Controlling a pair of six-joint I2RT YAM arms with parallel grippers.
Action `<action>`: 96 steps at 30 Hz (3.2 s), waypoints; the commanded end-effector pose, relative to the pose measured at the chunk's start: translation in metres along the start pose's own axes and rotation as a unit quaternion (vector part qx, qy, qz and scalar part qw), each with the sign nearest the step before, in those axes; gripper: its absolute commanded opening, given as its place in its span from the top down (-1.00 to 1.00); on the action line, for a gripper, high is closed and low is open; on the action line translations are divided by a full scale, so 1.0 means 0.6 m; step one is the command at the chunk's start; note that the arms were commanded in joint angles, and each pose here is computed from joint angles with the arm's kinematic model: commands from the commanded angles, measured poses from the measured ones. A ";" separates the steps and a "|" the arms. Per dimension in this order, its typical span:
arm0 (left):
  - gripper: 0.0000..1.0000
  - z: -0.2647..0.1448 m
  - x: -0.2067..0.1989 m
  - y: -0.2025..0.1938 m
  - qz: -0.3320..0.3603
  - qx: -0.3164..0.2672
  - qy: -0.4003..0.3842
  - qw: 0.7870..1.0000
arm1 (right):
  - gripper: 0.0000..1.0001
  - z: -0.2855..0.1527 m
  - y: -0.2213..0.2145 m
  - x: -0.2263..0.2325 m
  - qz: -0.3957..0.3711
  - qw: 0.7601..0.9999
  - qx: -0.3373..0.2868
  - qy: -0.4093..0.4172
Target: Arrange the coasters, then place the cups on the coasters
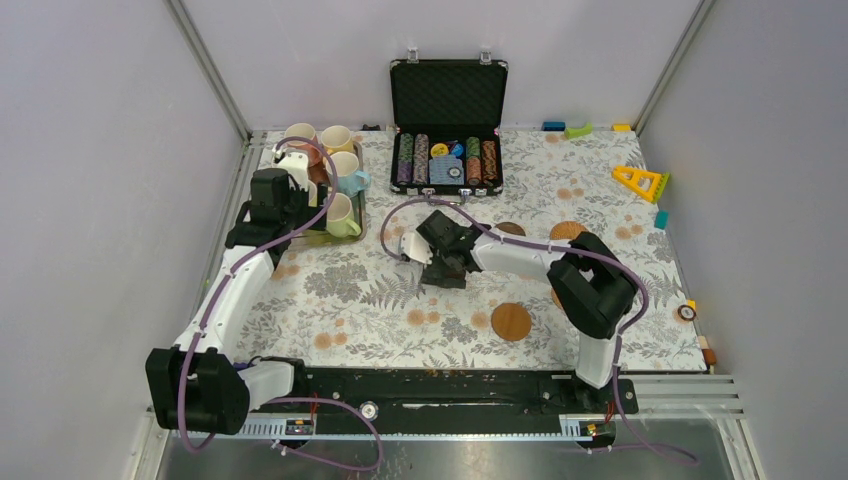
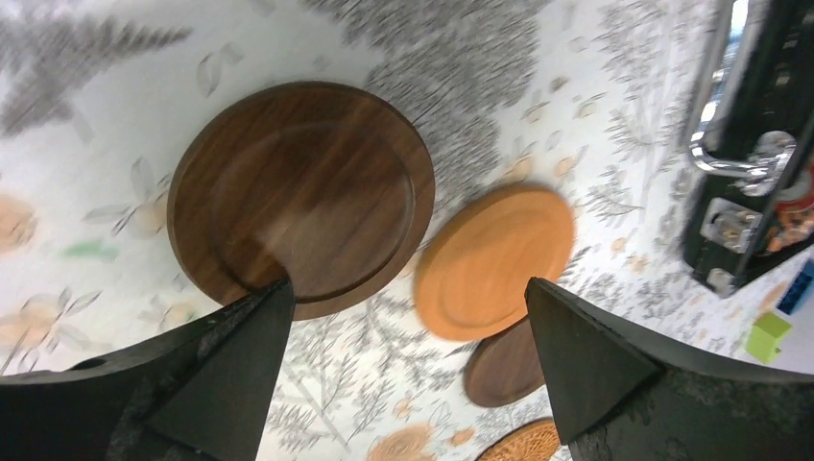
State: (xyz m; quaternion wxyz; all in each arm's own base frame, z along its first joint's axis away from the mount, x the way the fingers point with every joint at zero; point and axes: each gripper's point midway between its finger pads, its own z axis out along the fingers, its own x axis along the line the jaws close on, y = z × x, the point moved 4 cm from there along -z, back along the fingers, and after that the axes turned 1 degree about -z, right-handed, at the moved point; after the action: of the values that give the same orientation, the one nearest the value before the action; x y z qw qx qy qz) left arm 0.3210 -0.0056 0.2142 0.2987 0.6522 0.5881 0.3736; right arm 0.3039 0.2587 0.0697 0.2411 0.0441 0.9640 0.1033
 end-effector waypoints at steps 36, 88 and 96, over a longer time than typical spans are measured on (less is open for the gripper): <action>-0.98 -0.023 0.007 0.036 -0.016 -0.046 0.004 0.999 | -0.99 -0.048 -0.273 -0.016 -0.032 0.979 0.202 0.005; -0.97 -0.004 0.016 0.029 -0.017 -0.034 0.024 0.999 | -0.99 0.099 0.071 -0.200 -0.006 0.979 0.053 -0.196; -0.98 -0.008 0.015 0.031 -0.018 -0.038 0.022 0.999 | -0.99 0.079 0.089 -0.165 0.009 0.989 0.026 -0.147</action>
State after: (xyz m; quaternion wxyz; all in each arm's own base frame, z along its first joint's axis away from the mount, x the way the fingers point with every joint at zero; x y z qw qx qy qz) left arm 0.3197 -0.0019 0.2170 0.2982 0.6440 0.5938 0.3791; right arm 0.4315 0.2886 0.0753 0.4055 0.0727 0.9106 0.0326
